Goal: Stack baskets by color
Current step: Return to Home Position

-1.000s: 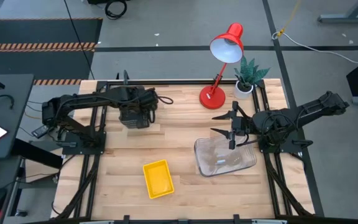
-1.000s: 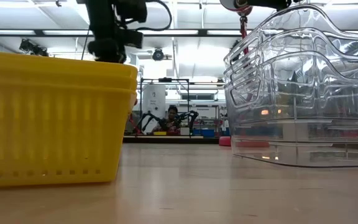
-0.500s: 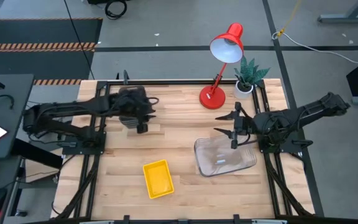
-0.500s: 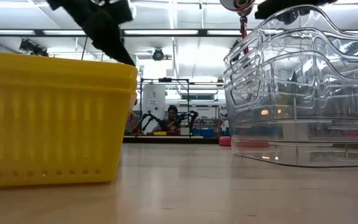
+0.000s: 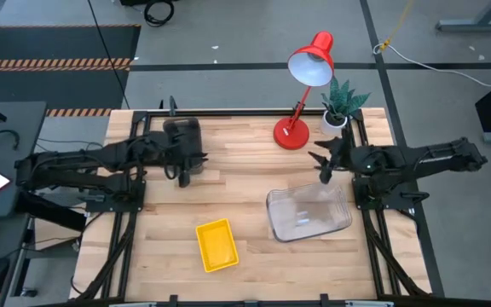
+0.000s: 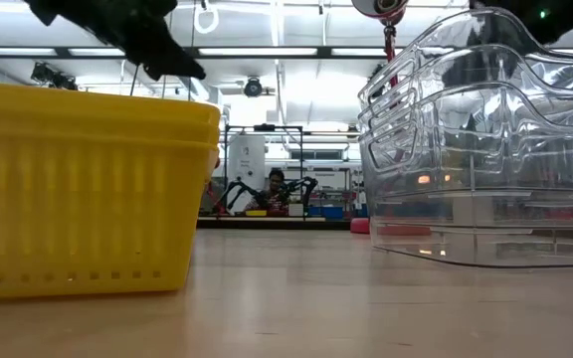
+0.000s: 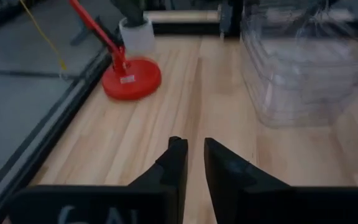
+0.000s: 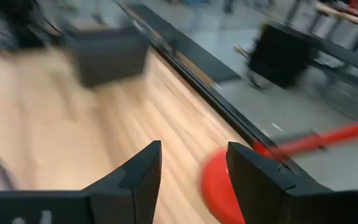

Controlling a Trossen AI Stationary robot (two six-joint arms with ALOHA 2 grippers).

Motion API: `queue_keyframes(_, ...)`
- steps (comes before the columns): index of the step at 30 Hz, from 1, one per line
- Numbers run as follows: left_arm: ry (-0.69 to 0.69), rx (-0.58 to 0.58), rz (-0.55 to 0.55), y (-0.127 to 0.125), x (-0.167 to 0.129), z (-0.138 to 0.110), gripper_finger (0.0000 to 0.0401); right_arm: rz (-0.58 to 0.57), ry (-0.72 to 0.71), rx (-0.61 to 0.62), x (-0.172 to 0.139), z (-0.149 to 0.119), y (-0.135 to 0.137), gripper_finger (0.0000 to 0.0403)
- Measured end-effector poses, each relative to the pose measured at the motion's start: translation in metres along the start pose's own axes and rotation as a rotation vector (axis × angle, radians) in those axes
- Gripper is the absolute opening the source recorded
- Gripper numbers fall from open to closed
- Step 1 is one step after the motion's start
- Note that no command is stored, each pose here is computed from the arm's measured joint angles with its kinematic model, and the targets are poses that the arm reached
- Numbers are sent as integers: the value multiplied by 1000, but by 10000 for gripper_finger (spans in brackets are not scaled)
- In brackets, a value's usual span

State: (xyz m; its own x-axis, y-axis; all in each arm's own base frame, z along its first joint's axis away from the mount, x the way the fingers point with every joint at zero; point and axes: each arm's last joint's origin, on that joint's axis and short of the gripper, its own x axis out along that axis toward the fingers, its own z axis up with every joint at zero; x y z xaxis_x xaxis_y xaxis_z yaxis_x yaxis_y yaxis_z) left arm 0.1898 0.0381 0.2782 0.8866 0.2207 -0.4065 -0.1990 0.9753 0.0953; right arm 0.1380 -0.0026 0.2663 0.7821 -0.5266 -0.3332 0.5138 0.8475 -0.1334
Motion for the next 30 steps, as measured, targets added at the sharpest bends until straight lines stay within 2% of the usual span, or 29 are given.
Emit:
queue_keyframes(6,-59,8,-12,-4,-1,-7,51,-203,101,-38,14,-12,-5,162)
queue_keyframes(14,-132,-10,-36,-9,-8,-14,50,-318,238,-45,43,-37,0,140)
queue_keyframes(22,-170,-24,-61,-13,-19,-13,50,-341,342,-118,60,-49,4,130)
queue_keyframes(30,-190,-6,-91,-17,-29,-12,50,-193,424,-155,66,-58,19,125)
